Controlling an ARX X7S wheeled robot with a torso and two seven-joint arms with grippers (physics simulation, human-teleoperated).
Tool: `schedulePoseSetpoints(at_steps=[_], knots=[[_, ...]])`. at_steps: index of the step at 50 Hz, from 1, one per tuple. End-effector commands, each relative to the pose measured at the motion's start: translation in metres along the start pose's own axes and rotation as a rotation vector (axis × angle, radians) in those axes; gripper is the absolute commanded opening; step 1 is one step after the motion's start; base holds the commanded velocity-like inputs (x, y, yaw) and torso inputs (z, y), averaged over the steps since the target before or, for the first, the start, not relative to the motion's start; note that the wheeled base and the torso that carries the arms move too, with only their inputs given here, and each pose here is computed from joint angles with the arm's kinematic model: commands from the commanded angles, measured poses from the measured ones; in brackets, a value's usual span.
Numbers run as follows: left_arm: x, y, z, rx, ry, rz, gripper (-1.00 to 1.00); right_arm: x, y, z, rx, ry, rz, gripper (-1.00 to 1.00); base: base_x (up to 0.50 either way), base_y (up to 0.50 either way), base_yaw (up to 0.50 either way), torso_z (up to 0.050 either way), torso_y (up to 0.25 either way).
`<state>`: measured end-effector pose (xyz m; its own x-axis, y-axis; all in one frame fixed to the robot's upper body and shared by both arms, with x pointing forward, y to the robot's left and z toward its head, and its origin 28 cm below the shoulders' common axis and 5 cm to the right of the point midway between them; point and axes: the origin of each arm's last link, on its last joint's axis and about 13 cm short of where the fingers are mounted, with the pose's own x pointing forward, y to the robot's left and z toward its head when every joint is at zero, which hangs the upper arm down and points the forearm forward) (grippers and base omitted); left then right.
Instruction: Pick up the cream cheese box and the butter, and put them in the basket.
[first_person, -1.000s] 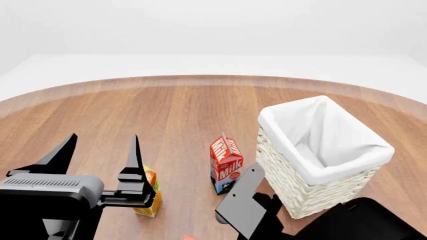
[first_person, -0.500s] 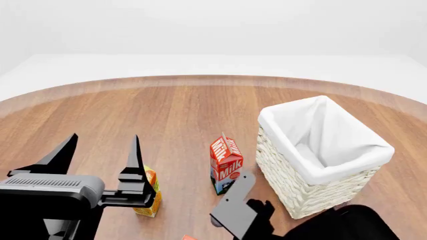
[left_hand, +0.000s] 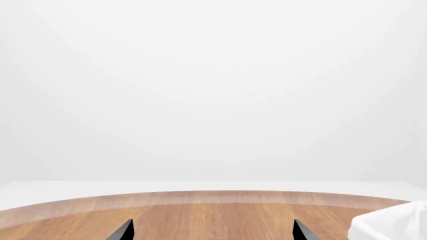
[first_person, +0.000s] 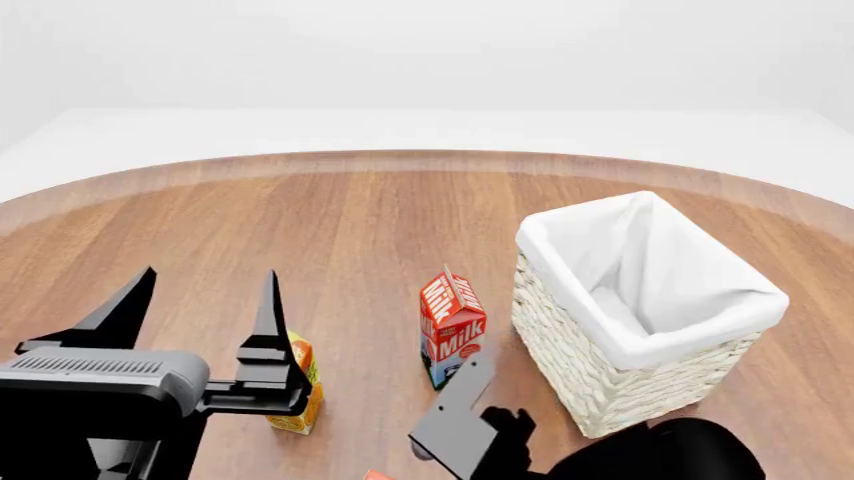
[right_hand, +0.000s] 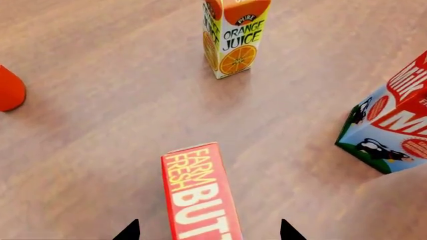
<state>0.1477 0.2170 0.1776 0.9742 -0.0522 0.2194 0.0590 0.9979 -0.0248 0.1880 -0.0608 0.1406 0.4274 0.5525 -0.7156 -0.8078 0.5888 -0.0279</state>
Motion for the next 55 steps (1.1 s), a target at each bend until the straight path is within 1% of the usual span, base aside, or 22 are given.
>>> schedulePoseSetpoints(at_steps=[1, 29, 42, 55], knots=[[0.000, 0.000, 0.000, 0.000, -0.001, 0.001, 1.00, 0.006, 0.000, -0.001, -0.006, 0.010, 0.005, 1.00, 0.00, 0.00, 0.00, 0.000, 0.000], [0.000, 0.000, 0.000, -0.001, -0.001, -0.002, 1.00, 0.018, 0.001, -0.005, -0.017, 0.034, 0.023, 1.00, 0.00, 0.00, 0.00, 0.000, 0.000], [0.000, -0.001, -0.001, -0.001, 0.002, -0.004, 1.00, 0.026, -0.002, -0.011, -0.002, 0.056, 0.025, 1.00, 0.00, 0.00, 0.00, 0.000, 0.000], [-0.001, 0.000, -0.001, 0.000, 0.002, -0.005, 1.00, 0.031, 0.000, -0.016, 0.004, 0.069, 0.033, 1.00, 0.00, 0.00, 0.00, 0.000, 0.000]])
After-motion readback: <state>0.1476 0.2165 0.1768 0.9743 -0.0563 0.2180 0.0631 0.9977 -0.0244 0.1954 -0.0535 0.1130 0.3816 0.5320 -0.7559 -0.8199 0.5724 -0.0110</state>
